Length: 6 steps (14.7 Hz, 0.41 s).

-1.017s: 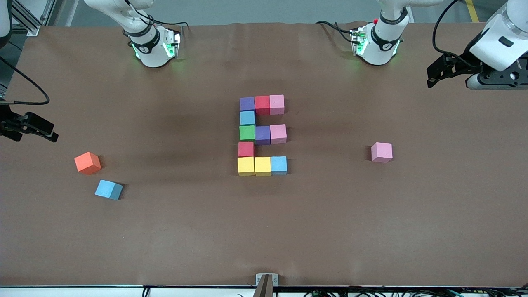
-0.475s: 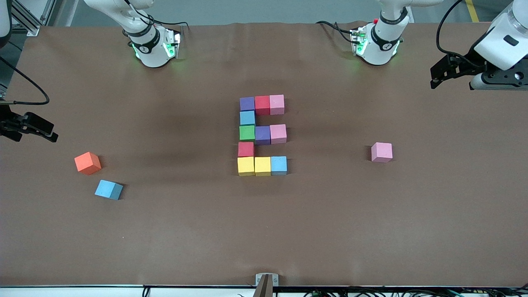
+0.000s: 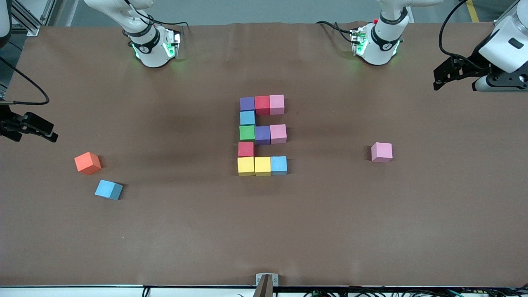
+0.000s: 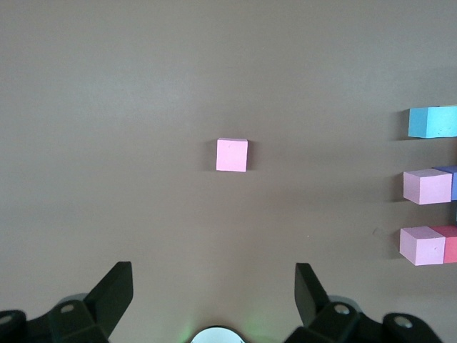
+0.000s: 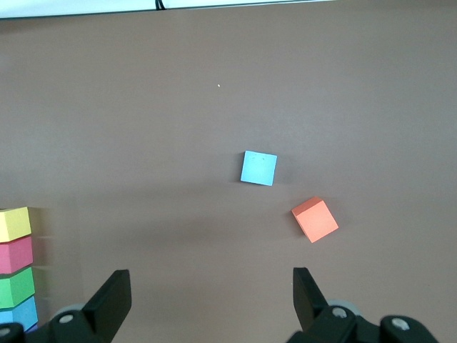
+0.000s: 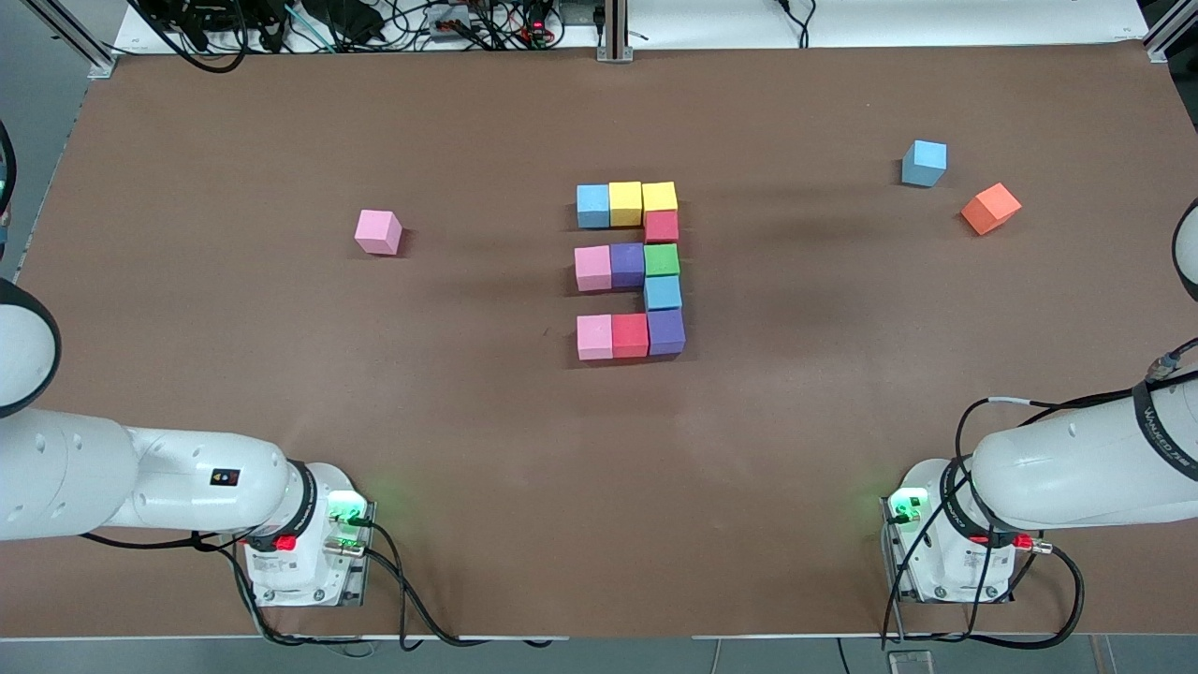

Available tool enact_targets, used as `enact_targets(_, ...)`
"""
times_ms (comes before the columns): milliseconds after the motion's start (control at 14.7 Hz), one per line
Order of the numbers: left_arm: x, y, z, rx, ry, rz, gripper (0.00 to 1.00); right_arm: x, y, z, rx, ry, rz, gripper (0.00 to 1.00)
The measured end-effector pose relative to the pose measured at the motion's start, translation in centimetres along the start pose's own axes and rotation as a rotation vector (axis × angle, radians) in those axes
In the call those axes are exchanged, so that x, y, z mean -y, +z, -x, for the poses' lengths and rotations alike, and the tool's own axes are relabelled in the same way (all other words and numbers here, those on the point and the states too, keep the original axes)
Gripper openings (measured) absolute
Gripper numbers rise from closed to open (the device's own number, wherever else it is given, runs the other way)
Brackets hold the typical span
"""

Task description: Arrange 11 blocks into digit 3

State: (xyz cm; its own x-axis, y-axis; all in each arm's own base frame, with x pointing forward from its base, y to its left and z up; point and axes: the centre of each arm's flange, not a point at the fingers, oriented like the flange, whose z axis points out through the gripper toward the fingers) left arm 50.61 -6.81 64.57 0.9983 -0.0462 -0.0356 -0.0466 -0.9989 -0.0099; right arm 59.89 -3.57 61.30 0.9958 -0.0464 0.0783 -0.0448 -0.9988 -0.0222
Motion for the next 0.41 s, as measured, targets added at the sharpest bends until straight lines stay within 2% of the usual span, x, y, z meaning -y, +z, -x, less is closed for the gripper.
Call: enact_targets(407,0.0,0.73,-0.48,0.014,-0.002,-0.002,1.0,-0.05,0.0,0.0,0.0,0.001,0.0,1.0)
